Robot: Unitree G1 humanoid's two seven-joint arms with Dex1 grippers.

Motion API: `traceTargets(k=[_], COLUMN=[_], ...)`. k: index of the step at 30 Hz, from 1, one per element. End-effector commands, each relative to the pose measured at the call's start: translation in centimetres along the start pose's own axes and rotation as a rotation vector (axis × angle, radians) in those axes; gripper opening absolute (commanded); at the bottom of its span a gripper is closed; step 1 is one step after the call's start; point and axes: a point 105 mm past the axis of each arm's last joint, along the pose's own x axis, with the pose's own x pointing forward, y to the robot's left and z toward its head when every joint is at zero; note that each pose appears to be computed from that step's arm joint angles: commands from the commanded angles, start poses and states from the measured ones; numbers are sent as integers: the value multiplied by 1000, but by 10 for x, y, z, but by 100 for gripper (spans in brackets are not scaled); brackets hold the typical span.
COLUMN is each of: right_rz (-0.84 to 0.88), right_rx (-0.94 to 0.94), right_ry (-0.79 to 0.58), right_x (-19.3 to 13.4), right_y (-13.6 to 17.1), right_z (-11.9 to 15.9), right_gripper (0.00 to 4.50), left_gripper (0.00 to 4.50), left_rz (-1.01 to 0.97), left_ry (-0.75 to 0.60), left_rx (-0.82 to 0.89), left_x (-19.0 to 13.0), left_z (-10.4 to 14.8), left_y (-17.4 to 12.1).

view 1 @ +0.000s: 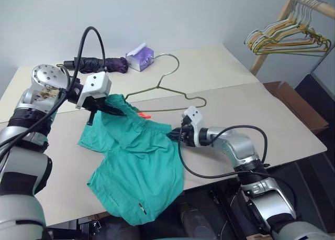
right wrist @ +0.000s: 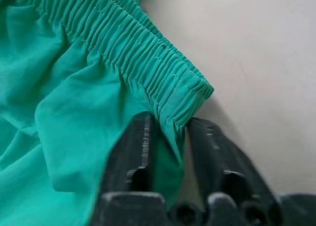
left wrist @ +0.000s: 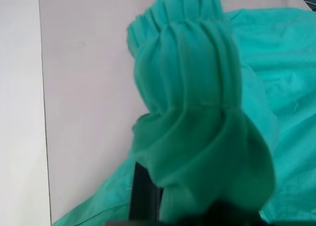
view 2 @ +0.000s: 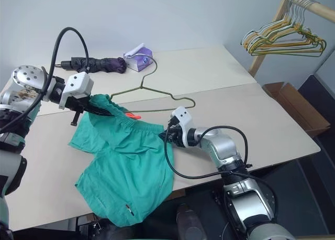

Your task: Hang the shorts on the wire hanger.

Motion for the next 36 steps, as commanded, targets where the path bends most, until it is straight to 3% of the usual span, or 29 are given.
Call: traceTargets(k=[1, 15, 25, 28, 36], right_rz=[35, 10, -170, -259, -308], right_rx=[-51, -301, -238, -201, -233], right_ry=[-49, -145, -117, -127, -155], right_x=[-1, -50, -78, -97, -125], right_y=[9, 49, 9, -19, -41], right_z=[17, 56, 34, 29, 38], right_gripper=[2, 2, 2, 2, 2], left_gripper=[0, 0, 0, 0, 0], left_rz=[12, 55, 128, 123, 99], left_ry=[-45, -9, -74, -41, 47], left_rx=[73, -52, -116, -106, -97], left_x=[-7, -3, -23, -34, -52], left_z=[19, -3, 0, -3, -16], left_y=[5, 12, 15, 8, -8])
